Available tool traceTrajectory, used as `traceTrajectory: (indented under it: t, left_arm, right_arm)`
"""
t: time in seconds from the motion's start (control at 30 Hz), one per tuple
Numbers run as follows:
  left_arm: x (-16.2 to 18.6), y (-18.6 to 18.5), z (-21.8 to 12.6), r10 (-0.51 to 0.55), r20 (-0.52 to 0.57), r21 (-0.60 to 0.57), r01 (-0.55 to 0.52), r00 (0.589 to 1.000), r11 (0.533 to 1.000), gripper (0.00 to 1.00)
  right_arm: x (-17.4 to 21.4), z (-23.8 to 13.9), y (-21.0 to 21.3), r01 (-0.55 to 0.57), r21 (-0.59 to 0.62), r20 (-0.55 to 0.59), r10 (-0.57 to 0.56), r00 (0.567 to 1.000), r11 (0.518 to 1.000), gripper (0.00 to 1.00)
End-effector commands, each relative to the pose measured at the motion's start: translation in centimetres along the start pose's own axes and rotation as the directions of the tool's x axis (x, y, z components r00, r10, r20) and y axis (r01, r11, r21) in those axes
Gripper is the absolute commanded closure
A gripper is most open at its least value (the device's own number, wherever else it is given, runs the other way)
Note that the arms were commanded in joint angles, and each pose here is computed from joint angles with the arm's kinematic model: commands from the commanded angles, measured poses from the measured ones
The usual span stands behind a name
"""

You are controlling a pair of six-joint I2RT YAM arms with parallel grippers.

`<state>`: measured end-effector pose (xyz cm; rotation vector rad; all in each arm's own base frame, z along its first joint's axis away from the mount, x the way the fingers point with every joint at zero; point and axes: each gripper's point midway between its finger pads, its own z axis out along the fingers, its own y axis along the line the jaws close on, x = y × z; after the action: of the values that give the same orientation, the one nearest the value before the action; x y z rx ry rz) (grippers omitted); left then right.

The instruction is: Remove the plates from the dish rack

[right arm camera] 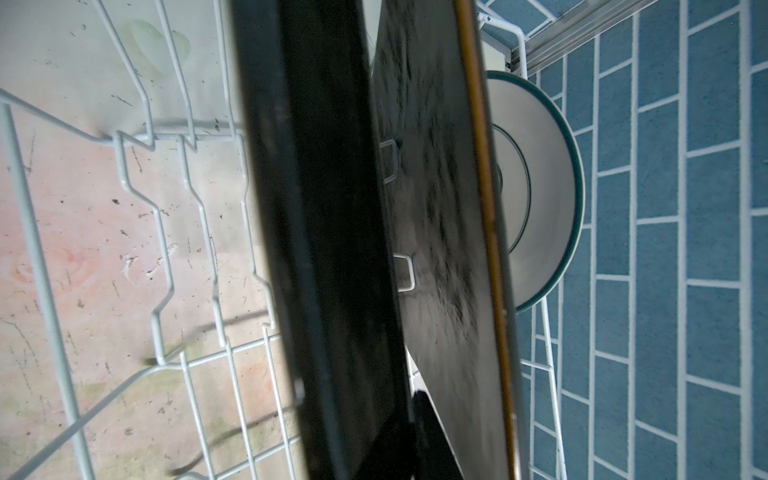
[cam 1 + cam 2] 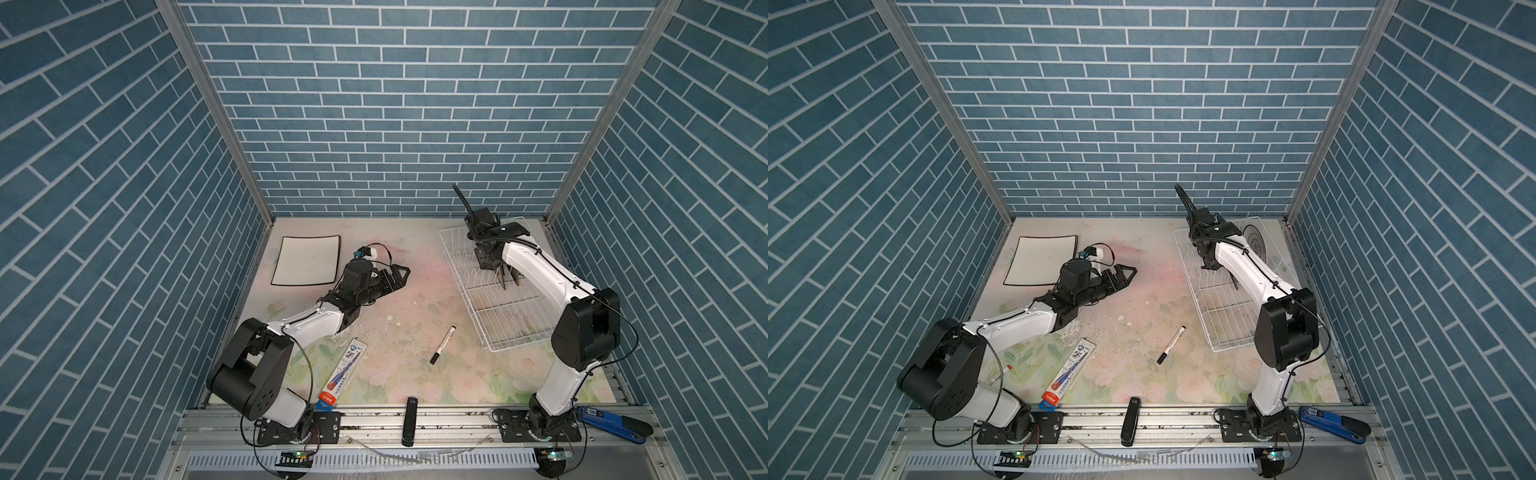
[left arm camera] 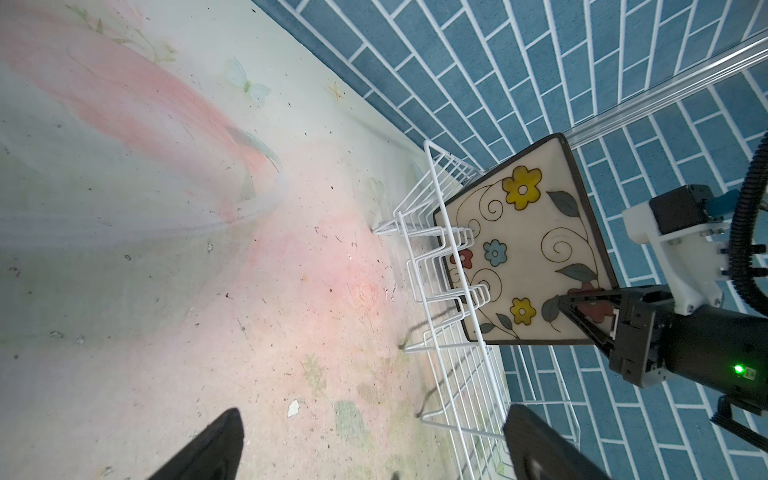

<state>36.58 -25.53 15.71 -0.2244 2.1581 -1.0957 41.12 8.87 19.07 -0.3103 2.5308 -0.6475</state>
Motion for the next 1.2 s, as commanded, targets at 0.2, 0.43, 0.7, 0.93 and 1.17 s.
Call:
traceTrajectory:
  t: [0.2, 0.43, 0.7, 0.93, 1.17]
  left_arm:
    - [0.0, -0.7, 0.2, 0.014, -0.007, 0.012, -0.014, 1.0, 1.0, 0.0]
    - [0.0, -0.7, 0.2, 0.014, -0.006, 0.013, -0.014, 1.0, 1.0, 0.0]
    - [0.0, -0.7, 0.1, 0.013, -0.007, 0.011, -0.013, 1.0, 1.0, 0.0]
    - [0.0, -0.7, 0.0, 0.012, -0.006, 0.009, -0.012, 1.0, 1.0, 0.0]
    - [0.0, -0.7, 0.0, 0.014, -0.005, 0.01, -0.014, 1.0, 1.0, 0.0]
  right_arm:
    - [0.5, -0.5, 0.6, -0.066, -0.031, 0.008, 0.066, 0.998, 0.997, 1.0]
    - [0.3, -1.0, 0.1, -0.074, -0.011, 0.027, 0.074, 0.997, 0.997, 1.0]
    - [0.0, -1.5, 0.0, -0.091, -0.026, 0.07, 0.093, 0.993, 0.995, 1.0]
    - [-0.3, -2.0, -0.8, -0.118, -0.001, 0.093, 0.118, 0.989, 0.993, 1.0]
    - [-0.9, -3.0, -1.7, -0.151, 0.012, 0.159, 0.147, 0.976, 0.989, 1.0]
